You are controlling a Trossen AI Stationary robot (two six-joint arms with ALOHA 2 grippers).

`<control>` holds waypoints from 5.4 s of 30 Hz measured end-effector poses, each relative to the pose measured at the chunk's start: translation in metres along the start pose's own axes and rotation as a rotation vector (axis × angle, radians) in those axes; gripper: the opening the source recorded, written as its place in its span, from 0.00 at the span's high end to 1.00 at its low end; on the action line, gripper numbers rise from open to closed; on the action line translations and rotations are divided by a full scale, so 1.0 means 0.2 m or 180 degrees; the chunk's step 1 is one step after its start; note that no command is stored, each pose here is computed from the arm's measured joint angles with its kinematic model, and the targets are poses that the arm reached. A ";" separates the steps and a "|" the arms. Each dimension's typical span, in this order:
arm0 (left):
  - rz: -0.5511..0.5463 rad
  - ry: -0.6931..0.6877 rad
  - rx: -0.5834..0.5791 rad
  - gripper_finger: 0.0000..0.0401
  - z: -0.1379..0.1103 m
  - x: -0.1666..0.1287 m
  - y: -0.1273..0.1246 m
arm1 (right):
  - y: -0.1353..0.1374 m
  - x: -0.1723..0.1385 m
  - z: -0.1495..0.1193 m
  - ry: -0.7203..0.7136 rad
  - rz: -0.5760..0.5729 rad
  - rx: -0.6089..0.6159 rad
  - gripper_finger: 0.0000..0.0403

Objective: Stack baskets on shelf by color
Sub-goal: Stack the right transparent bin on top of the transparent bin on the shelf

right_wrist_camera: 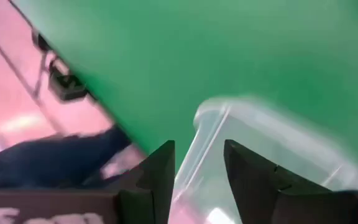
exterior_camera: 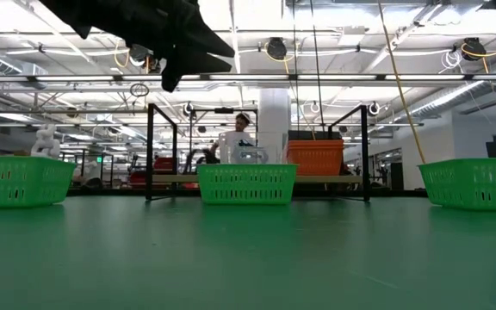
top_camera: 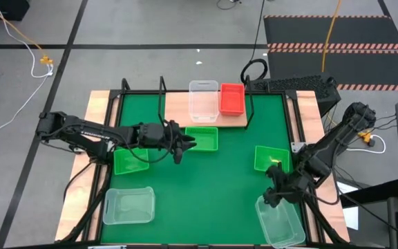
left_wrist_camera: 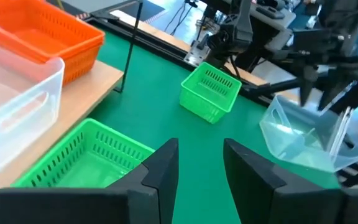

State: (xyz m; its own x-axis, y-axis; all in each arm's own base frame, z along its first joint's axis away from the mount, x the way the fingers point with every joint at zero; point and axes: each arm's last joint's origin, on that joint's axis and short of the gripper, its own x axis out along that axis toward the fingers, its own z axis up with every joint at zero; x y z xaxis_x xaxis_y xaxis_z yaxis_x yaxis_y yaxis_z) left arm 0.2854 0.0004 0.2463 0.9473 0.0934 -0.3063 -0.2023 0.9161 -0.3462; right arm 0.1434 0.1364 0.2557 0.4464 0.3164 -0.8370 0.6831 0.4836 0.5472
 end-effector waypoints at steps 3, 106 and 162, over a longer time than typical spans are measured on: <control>-0.0013 0.0006 0.0153 0.68 0.01 0.00 0.01 | 0.03 0.00 -0.02 0.0461 0.0109 0.0418 0.69; 0.0003 0.0415 -0.0569 0.68 -0.01 -0.08 0.03 | -0.09 0.32 0.08 0.0768 -0.0769 -0.3634 0.79; 0.1938 -0.1196 0.1491 0.27 0.74 0.11 -0.28 | 0.17 -0.40 0.80 -0.5727 -0.1188 0.0712 1.00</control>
State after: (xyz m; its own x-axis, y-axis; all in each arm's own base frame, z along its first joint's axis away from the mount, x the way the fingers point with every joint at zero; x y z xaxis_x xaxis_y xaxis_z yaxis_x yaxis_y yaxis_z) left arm 0.3550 0.0086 0.3907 0.7431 0.6688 0.0229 -0.6575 0.7233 0.2110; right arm 0.2230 -0.0029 0.3422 0.1719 -0.9847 0.0278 0.8662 0.1646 0.4719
